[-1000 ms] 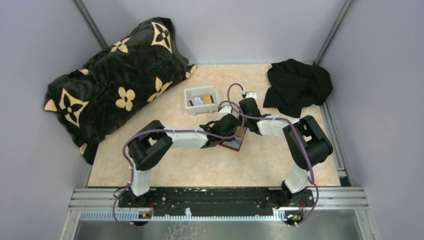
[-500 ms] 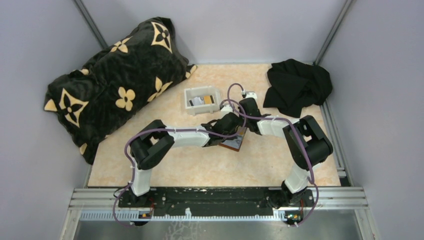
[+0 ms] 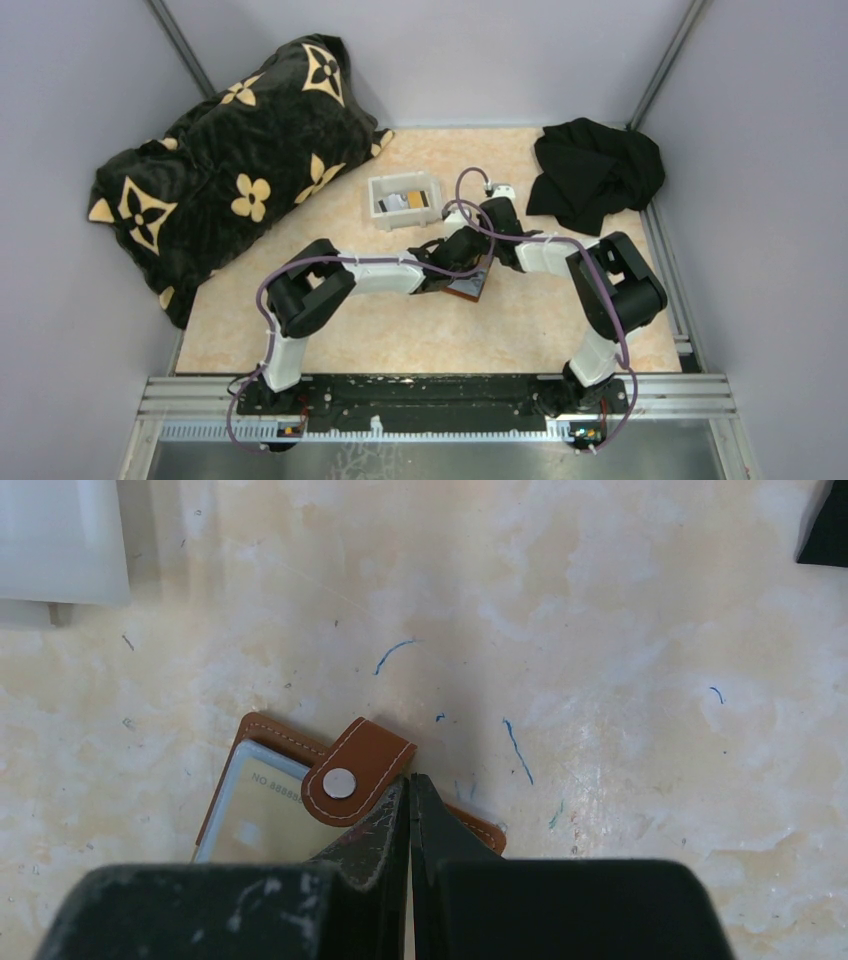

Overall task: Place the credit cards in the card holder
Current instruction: Insert the credit card into the card holder.

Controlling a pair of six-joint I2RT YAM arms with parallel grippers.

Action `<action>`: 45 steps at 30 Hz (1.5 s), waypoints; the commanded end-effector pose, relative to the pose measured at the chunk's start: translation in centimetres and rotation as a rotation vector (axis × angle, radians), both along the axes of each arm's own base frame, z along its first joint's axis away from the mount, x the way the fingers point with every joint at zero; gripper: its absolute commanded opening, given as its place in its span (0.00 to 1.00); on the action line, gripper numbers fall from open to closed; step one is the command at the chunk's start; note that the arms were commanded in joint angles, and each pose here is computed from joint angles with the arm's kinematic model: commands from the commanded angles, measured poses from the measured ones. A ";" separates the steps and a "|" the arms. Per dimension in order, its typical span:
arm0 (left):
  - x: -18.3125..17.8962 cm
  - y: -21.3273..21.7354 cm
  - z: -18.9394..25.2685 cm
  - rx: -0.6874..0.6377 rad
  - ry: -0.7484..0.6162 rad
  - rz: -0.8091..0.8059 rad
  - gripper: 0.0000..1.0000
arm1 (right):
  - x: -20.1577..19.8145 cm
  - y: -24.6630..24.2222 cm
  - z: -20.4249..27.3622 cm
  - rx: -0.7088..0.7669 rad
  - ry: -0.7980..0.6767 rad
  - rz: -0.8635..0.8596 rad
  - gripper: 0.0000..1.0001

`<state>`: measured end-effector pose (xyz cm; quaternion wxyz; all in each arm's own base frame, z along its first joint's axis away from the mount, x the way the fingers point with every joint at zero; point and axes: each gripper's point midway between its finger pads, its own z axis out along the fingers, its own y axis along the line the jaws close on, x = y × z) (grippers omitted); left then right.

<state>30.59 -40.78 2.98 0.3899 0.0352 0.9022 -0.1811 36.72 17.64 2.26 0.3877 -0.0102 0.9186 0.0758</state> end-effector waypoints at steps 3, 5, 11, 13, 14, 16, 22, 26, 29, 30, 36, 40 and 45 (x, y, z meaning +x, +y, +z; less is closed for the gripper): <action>0.4 1.9 -0.8 0.058 -0.009 0.058 0.06 | -6.7 -2.0 -6.0 -0.079 0.267 0.022 0.00; 0.4 2.1 -0.1 0.051 -0.019 0.061 0.11 | -6.9 -2.1 -6.1 -0.078 0.273 0.017 0.00; 0.5 3.1 4.6 -0.010 -0.088 0.084 0.32 | -6.8 -2.1 -6.2 -0.081 0.275 0.009 0.00; 0.4 3.3 5.9 -0.035 -0.100 0.086 0.36 | -6.7 -2.0 -6.2 -0.079 0.274 0.008 0.00; 0.2 3.4 6.2 -0.043 -0.098 0.084 0.37 | -6.6 -2.0 -6.2 -0.077 0.271 0.007 0.00; -0.4 3.6 6.7 -0.059 -0.082 0.077 0.39 | -6.5 -2.0 -6.2 -0.078 0.270 0.005 0.00; -4.8 5.1 4.1 -0.097 0.092 0.058 0.41 | -6.2 -1.9 -5.7 -0.070 0.255 0.000 0.00; -8.0 6.5 1.9 -0.115 0.189 0.058 0.41 | -6.0 -1.8 -5.1 -0.055 0.235 -0.013 0.00; -9.4 7.3 1.1 -0.107 0.216 0.059 0.41 | -5.9 -1.8 -4.8 -0.049 0.229 -0.021 0.00; -9.7 7.5 0.9 -0.101 0.220 0.061 0.41 | -5.9 -1.8 -4.7 -0.049 0.227 -0.022 0.00; -10.4 7.8 -0.9 -0.079 0.257 0.069 0.41 | -6.1 -1.3 -4.5 -0.032 0.233 -0.003 0.00; -9.9 7.4 -1.9 -0.037 0.259 0.076 0.41 | -6.4 -1.2 -4.6 -0.038 0.261 -0.018 0.00; -9.3 7.4 -3.4 0.020 0.266 0.097 0.41 | -6.8 -1.4 -4.0 -0.034 0.241 -0.037 0.00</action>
